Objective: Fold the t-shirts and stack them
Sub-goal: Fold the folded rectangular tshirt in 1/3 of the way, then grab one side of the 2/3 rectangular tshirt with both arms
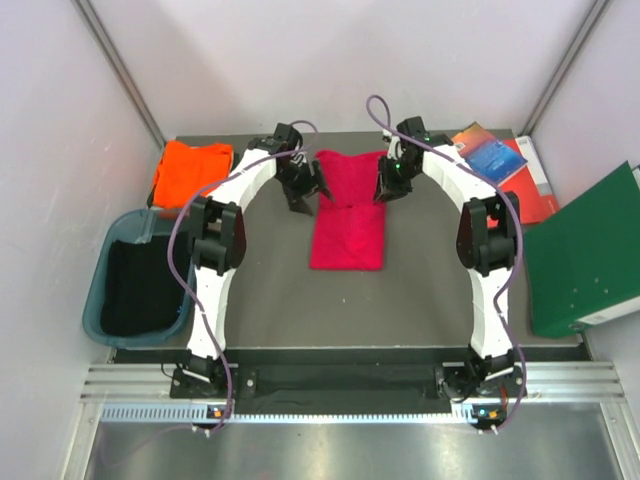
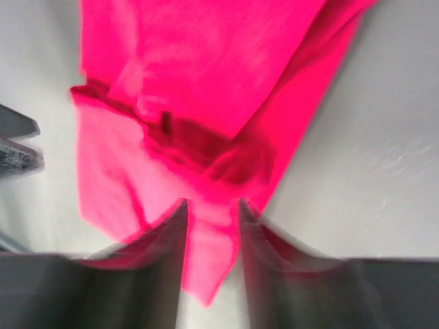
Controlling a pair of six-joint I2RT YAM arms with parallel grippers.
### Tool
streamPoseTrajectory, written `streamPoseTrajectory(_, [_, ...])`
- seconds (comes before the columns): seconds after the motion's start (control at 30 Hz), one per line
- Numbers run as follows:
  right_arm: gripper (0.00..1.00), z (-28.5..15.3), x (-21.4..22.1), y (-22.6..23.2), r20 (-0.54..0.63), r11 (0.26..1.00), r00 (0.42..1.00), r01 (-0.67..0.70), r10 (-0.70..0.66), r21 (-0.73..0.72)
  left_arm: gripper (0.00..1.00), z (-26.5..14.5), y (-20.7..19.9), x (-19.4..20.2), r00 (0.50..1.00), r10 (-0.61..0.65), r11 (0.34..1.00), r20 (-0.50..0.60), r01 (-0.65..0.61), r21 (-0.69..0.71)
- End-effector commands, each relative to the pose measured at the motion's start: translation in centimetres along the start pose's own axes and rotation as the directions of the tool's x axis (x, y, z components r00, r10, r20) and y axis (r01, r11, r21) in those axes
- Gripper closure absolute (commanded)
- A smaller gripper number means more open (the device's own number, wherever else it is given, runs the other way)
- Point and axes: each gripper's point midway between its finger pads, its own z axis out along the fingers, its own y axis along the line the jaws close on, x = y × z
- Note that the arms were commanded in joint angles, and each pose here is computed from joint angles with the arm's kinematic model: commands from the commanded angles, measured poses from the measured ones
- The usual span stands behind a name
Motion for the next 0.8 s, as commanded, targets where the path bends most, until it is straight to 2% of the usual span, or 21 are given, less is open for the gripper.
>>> streamPoseTrajectory(0.0, [0.49,-1.4,-3.5,-1.9,0.098,0.998,0.995,-0.018,0.013,0.053,0.01,-2.4,-0.5,-3.4,0.998,0.009,0.999,0.069,-0.012,0.036])
streamPoseTrajectory(0.03, [0.30,-3.1,-4.8,-1.8,0.163,0.996,0.987,-0.007,-0.007,0.085,0.01,-3.3,-0.8,-3.6,0.996,0.026,0.998,0.090,-0.031,0.052])
streamPoseTrajectory(0.1, [0.15,-4.3,-5.9,-1.9,0.249,0.994,0.968,0.002,-0.028,0.106,0.01,-4.1,-0.4,-4.3,0.992,0.037,0.996,0.122,-0.046,0.072])
streamPoseTrajectory(0.13, [0.06,-6.5,-6.5,-1.4,0.299,0.994,0.953,0.003,-0.037,0.114,0.01,-4.4,-0.2,-3.4,0.994,0.043,0.995,0.102,-0.052,0.086])
streamPoseTrajectory(0.17, [0.05,-6.5,-5.8,-1.7,0.298,0.994,0.954,-0.010,-0.023,0.108,0.01,-4.4,0.1,-3.0,0.993,0.054,0.994,0.101,-0.063,0.093])
streamPoseTrajectory(0.23, [0.06,-7.6,-4.7,-1.0,0.283,0.998,0.959,-0.022,0.003,0.064,0.01,-4.7,0.1,-1.3,0.995,0.076,0.988,0.057,-0.083,0.128])
streamPoseTrajectory(0.27, [0.07,-6.7,-2.9,-1.5,0.231,0.998,0.972,-0.055,0.043,0.044,0.01,-3.5,1.6,0.5,0.998,0.056,0.992,-0.007,-0.055,0.115])
streamPoseTrajectory(0.33, [0.10,-5.8,0.1,-0.6,0.134,0.996,0.987,-0.081,0.085,-0.038,0.05,-3.0,2.3,2.2,0.997,0.070,0.990,-0.042,-0.064,0.127])
streamPoseTrajectory(0.37, [0.11,-4.3,3.1,-0.9,0.047,0.990,0.991,-0.122,0.125,-0.063,0.07,-2.0,3.5,4.0,0.994,0.052,0.992,-0.099,-0.039,0.123])
streamPoseTrajectory(0.43, [0.19,-3.4,5.4,0.4,-0.016,0.976,0.988,-0.153,0.152,-0.158,0.09,-1.2,4.0,5.6,0.989,0.062,0.991,-0.134,-0.045,0.129])
streamPoseTrajectory(0.47, [0.20,-2.0,8.7,0.3,-0.099,0.964,0.975,-0.213,0.199,-0.162,0.09,-0.8,4.3,6.2,0.987,0.060,0.991,-0.150,-0.041,0.125])
streamPoseTrajectory(0.53, [0.21,-1.0,10.1,0.7,-0.105,0.952,0.971,-0.231,0.214,-0.201,0.10,0.4,4.9,7.7,0.982,0.055,0.991,-0.180,-0.032,0.128])
streamPoseTrajectory(0.6, [0.22,0.5,13.0,0.8,-0.170,0.939,0.954,-0.281,0.249,-0.201,0.11,1.7,5.8,9.0,0.978,0.019,0.991,-0.207,0.010,0.135])
streamPoseTrajectory(0.73, [0.23,2.7,15.1,1.2,-0.221,0.935,0.943,-0.294,0.249,-0.201,0.12,3.0,6.5,9.0,0.983,-0.016,0.991,-0.183,0.041,0.130])
streamPoseTrajectory(0.77, [0.23,3.0,15.3,1.6,-0.227,0.932,0.941,-0.299,0.252,-0.204,0.16,3.1,6.6,9.1,0.983,-0.016,0.991,-0.184,0.040,0.125])
